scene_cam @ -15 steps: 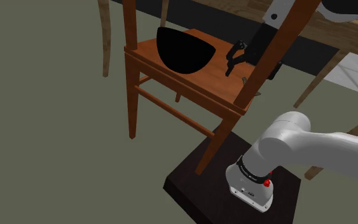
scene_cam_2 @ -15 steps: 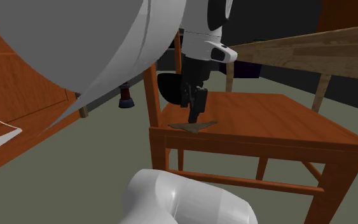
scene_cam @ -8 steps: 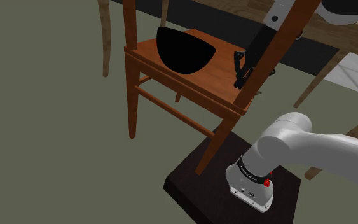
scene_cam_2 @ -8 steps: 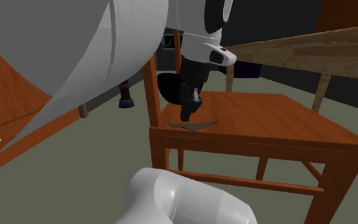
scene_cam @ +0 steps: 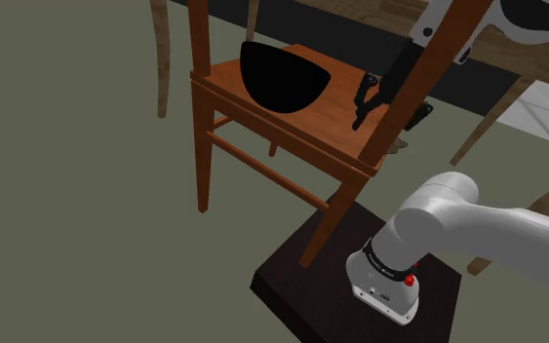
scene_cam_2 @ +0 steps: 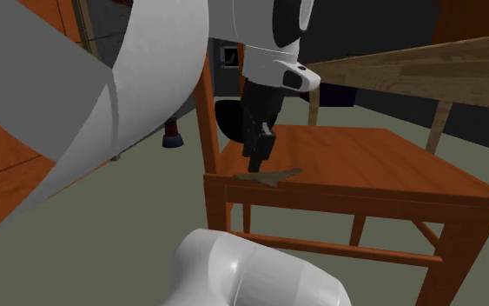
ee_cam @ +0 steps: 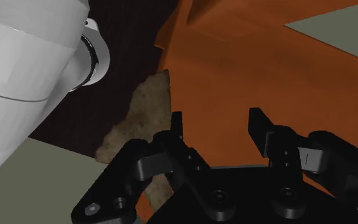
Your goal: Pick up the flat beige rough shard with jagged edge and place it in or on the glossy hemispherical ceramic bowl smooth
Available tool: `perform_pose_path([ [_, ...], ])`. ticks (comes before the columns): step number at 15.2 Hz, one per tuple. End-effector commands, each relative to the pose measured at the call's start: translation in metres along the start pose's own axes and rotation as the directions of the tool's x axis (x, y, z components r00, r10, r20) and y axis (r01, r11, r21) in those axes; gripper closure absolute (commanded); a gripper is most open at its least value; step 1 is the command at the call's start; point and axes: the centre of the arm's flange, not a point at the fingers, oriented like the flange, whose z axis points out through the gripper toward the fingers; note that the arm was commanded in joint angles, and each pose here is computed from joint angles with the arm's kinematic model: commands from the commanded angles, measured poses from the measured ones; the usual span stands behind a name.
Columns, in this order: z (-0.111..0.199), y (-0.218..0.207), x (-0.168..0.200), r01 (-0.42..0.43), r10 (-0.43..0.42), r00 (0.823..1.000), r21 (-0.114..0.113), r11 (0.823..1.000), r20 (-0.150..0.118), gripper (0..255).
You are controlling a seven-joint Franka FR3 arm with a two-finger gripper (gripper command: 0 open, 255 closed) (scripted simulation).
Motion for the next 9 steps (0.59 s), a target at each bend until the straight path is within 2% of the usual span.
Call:
perform_pose_path([
  [1, -0.011, 0.015, 0.007, -0.024, 0.024, 1.0, -0.01, 1.0, 0.004, 0],
  [5, -0.035, 0.045, 0.02, -0.07, 0.07, 0.997, -0.016, 0.997, 0.007, 0],
  [9, -0.014, 0.046, 0.02, -0.07, 0.07, 0.997, -0.016, 0.997, 0.007, 0],
])
